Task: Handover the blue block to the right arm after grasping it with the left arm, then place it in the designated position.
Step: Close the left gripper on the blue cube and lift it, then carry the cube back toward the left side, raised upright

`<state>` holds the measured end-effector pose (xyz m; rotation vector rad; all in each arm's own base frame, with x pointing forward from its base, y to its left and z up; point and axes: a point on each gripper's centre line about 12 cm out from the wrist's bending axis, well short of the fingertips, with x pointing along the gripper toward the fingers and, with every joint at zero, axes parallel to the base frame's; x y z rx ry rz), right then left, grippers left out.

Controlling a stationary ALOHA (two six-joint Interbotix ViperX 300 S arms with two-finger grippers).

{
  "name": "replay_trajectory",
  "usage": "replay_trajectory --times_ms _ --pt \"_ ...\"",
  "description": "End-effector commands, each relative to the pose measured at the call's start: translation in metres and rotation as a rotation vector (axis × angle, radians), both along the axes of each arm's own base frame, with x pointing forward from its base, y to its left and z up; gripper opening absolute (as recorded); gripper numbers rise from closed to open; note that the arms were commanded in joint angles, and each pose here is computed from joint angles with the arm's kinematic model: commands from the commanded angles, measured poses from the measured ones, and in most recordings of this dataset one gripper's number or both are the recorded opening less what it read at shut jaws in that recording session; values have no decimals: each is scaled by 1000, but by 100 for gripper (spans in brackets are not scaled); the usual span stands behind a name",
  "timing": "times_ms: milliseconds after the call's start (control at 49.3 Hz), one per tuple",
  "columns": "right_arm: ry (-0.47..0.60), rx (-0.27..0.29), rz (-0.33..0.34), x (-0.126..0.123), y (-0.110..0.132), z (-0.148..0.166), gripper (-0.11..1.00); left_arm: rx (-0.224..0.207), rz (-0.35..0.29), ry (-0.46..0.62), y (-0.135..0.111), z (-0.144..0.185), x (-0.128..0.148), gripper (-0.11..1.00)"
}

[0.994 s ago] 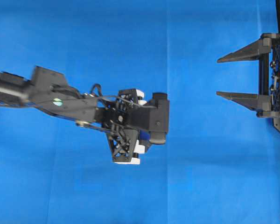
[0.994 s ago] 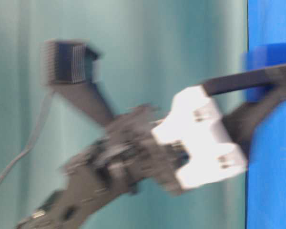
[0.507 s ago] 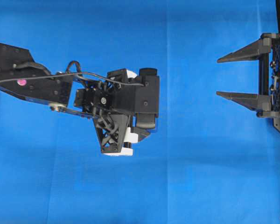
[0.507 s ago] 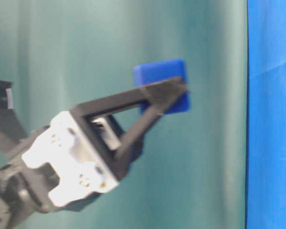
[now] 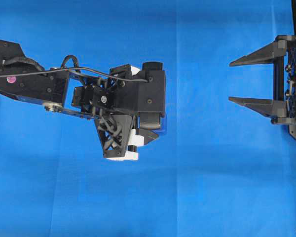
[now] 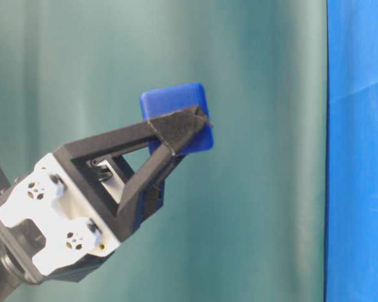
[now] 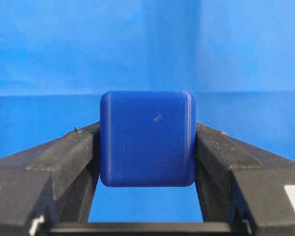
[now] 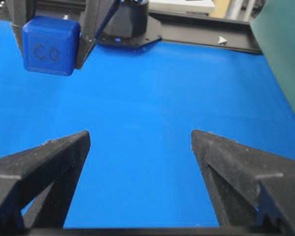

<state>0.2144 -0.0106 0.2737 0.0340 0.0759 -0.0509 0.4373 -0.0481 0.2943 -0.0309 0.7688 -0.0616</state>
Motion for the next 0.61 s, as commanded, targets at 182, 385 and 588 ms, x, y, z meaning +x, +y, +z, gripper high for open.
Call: replay_trajectory --times_ms 182,385,588 --pt "-22 0 -3 3 -1 8 97 -4 -1 -61 1 24 -3 48" --pt "-22 0 -4 3 -1 8 97 -4 -1 -63 0 24 -3 48" --pt "-22 0 -3 3 -1 8 97 -4 -1 -66 0 24 -3 48"
